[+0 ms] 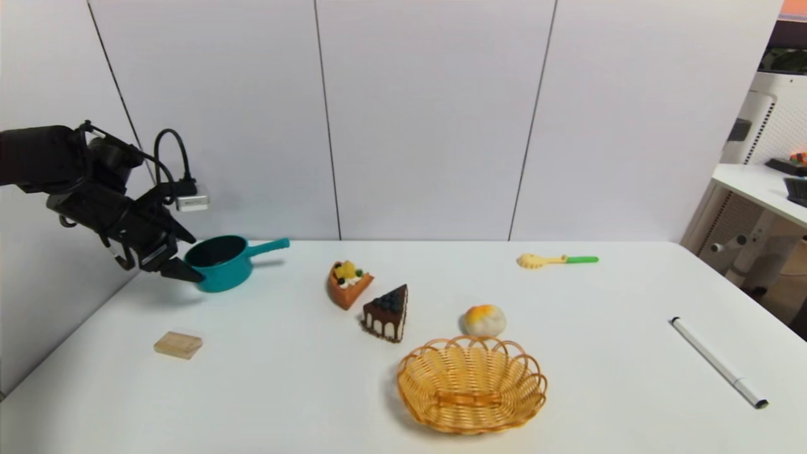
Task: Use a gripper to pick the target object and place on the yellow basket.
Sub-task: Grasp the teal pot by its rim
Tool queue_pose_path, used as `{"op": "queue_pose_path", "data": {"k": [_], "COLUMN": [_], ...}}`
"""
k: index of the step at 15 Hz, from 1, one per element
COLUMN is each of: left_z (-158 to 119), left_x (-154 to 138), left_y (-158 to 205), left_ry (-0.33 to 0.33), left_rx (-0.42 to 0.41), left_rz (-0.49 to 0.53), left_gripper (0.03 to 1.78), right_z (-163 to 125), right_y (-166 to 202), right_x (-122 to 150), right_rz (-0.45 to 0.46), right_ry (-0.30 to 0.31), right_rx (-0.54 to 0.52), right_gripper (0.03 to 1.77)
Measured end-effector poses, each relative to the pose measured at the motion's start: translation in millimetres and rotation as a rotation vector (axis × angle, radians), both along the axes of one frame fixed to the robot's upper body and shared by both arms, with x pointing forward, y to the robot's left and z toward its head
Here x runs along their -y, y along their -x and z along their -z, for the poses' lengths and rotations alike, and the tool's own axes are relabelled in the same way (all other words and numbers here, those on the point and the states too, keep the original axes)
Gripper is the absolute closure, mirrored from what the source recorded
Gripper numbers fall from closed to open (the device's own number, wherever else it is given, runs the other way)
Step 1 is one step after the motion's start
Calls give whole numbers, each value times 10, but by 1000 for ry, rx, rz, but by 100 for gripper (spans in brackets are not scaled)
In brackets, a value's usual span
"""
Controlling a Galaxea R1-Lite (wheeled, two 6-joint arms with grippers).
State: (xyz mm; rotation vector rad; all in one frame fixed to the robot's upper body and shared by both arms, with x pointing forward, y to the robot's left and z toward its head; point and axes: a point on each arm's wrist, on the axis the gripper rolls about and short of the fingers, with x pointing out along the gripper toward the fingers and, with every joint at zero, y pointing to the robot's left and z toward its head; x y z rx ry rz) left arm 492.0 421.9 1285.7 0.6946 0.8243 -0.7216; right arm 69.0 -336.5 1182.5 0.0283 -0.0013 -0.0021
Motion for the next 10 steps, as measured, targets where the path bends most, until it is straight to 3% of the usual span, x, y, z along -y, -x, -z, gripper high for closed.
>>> {"op": "queue_pose_path", "data": {"k": [10], "left_z": [351], "left_x": [108], "left_y": [-257], "left_ry": [1], "left_rx": [-10], "left_rz": [36], "left_gripper": [12], "right_z": [0], "right_y": [0], "right_x": [0], "right_rz": [0], "right_ry": [0], "right_rx": [0], "right_gripper": [10]}}
